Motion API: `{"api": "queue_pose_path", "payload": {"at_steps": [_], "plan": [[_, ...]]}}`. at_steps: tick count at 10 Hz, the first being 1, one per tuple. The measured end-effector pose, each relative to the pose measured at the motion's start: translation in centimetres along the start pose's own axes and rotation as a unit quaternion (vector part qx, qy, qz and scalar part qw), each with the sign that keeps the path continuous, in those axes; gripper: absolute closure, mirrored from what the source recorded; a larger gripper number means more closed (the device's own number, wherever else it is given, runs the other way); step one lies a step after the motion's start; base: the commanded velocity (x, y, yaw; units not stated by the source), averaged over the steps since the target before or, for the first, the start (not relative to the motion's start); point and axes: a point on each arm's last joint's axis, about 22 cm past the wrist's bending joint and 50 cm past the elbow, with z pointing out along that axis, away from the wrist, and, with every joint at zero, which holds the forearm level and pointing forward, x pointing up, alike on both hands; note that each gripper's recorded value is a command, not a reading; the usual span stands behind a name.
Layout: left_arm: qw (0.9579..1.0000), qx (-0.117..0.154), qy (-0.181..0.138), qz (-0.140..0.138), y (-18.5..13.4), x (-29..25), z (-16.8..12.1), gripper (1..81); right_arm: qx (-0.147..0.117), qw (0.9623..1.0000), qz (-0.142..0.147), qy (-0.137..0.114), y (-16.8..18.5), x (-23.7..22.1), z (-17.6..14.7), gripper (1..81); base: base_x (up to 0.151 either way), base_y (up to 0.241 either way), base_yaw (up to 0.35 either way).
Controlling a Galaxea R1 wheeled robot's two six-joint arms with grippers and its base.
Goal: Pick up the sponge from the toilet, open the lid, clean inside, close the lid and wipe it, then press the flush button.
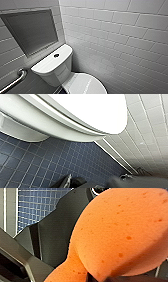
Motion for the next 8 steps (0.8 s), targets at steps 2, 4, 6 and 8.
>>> {"api": "queue_pose_path", "payload": {"at_steps": [2,4,6,8], "plan": [[0.9999,-0.009,0.005,0.0,1.2,1.2,0.5,1.0,0.001,1.0,-0.001,0.001,-0.1,0.1,0.1,81.1,0.0,0.0,0.0],[0.9998,-0.013,0.004,-0.013,2.3,1.5,2.2,1.0,0.005,1.0,0.0,0.0,-0.9,-0.2,0.8,81.1,0.0,0.0,0.0],[0.9994,-0.017,0.009,-0.03,3.5,2.6,3.7,1.0,0.006,1.0,0.0,0.0,-1.2,-0.3,1.1,81.1,0.0,0.0,0.0],[0.9973,-0.019,0.012,-0.07,3.8,3.0,4.3,1.0,0.0,1.0,-0.001,0.001,-0.5,-0.2,0.9,81.1,0.0,0.0,0.0]]}}
